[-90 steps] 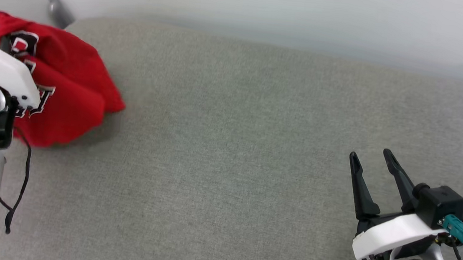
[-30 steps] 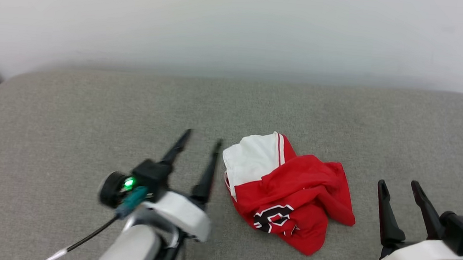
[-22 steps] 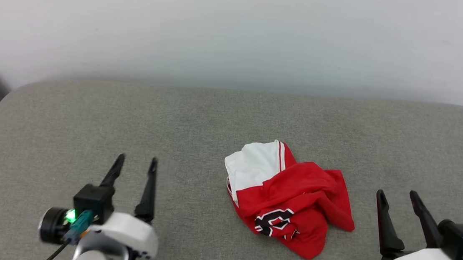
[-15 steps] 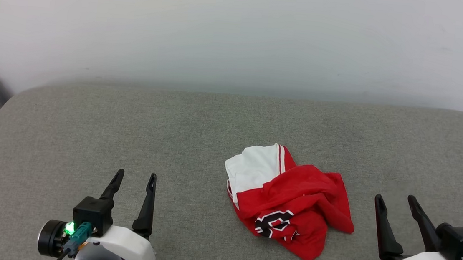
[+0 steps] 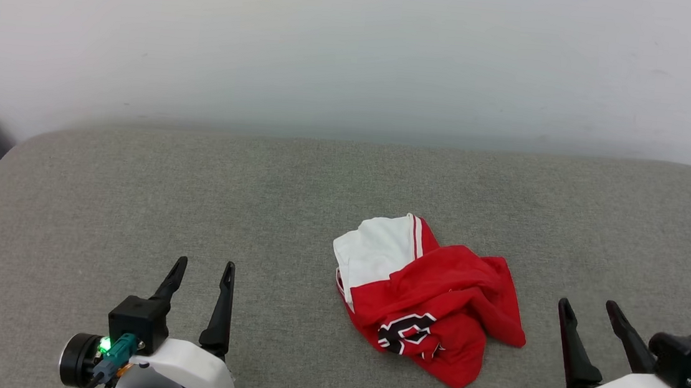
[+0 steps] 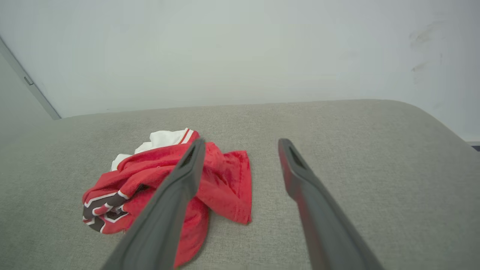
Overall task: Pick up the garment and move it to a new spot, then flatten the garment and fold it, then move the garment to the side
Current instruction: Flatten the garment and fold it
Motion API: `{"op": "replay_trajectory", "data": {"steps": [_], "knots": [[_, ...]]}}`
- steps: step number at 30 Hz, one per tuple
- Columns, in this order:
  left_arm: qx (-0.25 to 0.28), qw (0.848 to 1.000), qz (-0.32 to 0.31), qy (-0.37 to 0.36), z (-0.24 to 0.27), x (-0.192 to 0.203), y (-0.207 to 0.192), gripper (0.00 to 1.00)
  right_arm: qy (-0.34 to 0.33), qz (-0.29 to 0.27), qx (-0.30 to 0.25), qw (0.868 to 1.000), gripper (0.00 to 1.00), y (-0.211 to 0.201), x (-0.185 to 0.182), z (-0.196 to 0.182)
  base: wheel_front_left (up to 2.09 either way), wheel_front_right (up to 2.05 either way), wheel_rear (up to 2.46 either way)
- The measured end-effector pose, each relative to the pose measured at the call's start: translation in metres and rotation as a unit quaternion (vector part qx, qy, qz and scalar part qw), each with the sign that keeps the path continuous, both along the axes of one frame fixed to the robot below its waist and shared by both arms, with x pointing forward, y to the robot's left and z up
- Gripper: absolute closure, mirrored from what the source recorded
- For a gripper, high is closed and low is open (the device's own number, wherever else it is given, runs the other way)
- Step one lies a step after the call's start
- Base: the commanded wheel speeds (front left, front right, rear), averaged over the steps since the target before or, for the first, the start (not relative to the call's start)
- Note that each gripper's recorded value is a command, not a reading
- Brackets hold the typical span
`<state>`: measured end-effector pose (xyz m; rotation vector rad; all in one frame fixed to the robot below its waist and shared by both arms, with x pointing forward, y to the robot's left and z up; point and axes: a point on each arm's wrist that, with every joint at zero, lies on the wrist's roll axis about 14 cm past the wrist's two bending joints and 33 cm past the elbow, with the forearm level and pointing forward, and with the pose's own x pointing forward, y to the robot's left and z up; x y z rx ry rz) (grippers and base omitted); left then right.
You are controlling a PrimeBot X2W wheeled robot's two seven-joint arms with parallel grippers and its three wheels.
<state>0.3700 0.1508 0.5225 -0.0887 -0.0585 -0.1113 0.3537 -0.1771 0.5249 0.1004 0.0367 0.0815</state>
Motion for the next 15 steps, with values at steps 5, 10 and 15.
{"op": "replay_trajectory", "data": {"steps": [5,10,15], "knots": [[-0.003,1.0,0.006,0.0,0.0,-0.002,0.004,0.0,0.058,0.006,0.022,0.998,0.0,0.001,0.01,-0.015,0.0,0.0,0.0],[-0.007,1.0,0.015,-0.008,0.003,-0.002,0.01,0.0,0.139,0.067,0.007,0.988,0.0,0.028,0.032,-0.022,0.0,0.0,0.0],[-0.008,1.0,0.016,-0.014,0.006,0.003,0.011,0.0,0.234,0.148,-0.041,0.96,0.0,0.06,0.047,-0.031,0.0,0.0,0.0]]}}
